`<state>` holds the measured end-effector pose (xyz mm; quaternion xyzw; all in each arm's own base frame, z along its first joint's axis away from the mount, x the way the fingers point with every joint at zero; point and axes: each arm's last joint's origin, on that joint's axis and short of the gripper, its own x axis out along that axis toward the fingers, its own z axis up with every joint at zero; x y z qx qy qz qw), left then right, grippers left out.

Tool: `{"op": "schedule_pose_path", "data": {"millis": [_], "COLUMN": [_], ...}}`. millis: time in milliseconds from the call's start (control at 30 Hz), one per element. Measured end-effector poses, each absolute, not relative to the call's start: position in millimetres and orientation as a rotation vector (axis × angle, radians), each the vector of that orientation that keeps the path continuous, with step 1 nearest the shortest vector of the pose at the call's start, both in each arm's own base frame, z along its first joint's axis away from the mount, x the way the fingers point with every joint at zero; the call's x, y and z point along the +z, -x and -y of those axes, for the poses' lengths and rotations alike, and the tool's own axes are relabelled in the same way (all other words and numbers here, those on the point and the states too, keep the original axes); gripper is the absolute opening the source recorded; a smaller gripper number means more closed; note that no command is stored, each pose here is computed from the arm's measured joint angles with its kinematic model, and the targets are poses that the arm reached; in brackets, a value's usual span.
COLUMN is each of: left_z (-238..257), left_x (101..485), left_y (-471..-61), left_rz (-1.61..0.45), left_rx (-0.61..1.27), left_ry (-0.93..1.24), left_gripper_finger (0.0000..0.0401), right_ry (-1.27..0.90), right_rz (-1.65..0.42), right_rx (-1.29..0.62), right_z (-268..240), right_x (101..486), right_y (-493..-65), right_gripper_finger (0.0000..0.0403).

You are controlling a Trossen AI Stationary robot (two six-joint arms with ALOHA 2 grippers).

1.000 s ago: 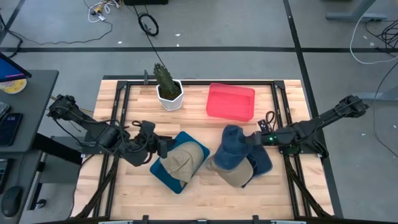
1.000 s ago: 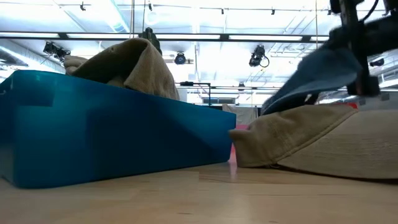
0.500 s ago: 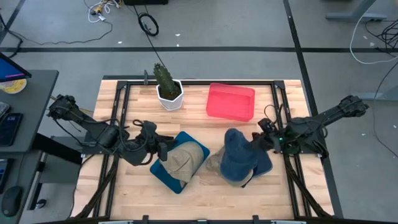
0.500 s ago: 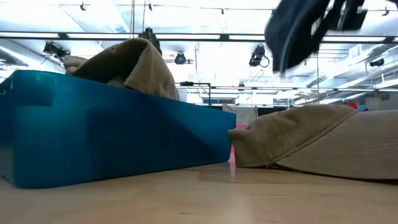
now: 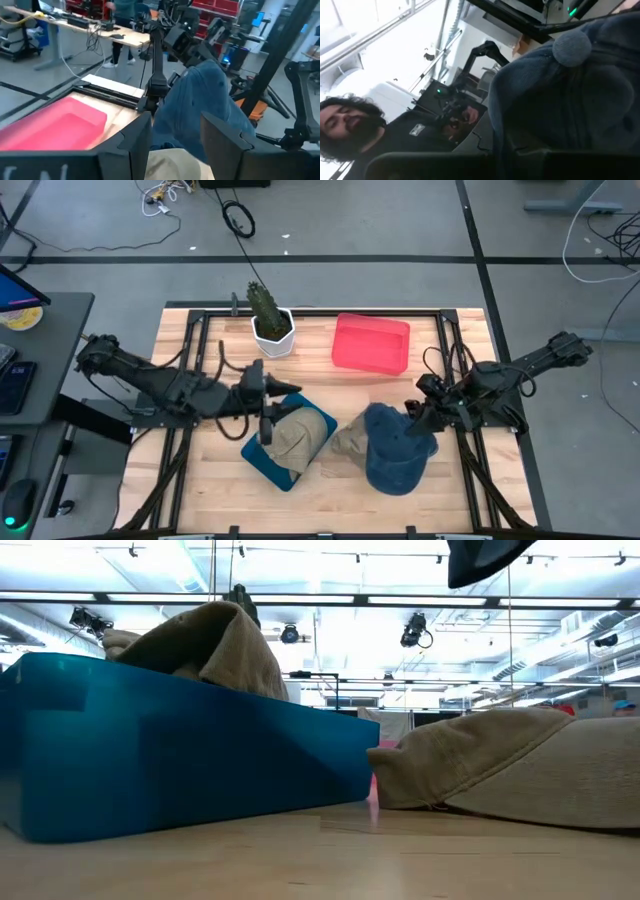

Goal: Pick & Place hat
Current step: Put the blue cap into the red bin

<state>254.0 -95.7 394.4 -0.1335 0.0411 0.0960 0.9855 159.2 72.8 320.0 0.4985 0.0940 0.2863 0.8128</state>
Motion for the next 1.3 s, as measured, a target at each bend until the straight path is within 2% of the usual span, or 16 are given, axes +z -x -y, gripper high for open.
{"op": "schedule_pose_path", "data": {"millis": [533, 933, 1100, 1300], "left_z": [84, 73, 63, 55], "left_x": [394, 396, 398, 398], "left_y": [-260, -266, -268, -270], "left_rz": [-0.095, -0.105, -0.077, -0.073], "left_rx": [0.147, 0.000, 0.025, 0.044], "left_ry": [0.318, 0.294, 0.274, 0.283], "left_gripper_finger": [0.0170, 0.0170, 0.0170, 0.0170], "right_ry": [-1.013, -1.024, -0.986, -0.897], "right_rz": [-0.255, -0.395, -0.386, -0.316], "right_rx": [0.682, 0.745, 0.725, 0.754], "right_z": [-80, -76, -73, -66], "right_x": [348, 370, 370, 390], "right_y": [-177, -183, -197, -217], "right_gripper_finger": [0.0000, 0.0000, 0.0000, 0.0000]}}
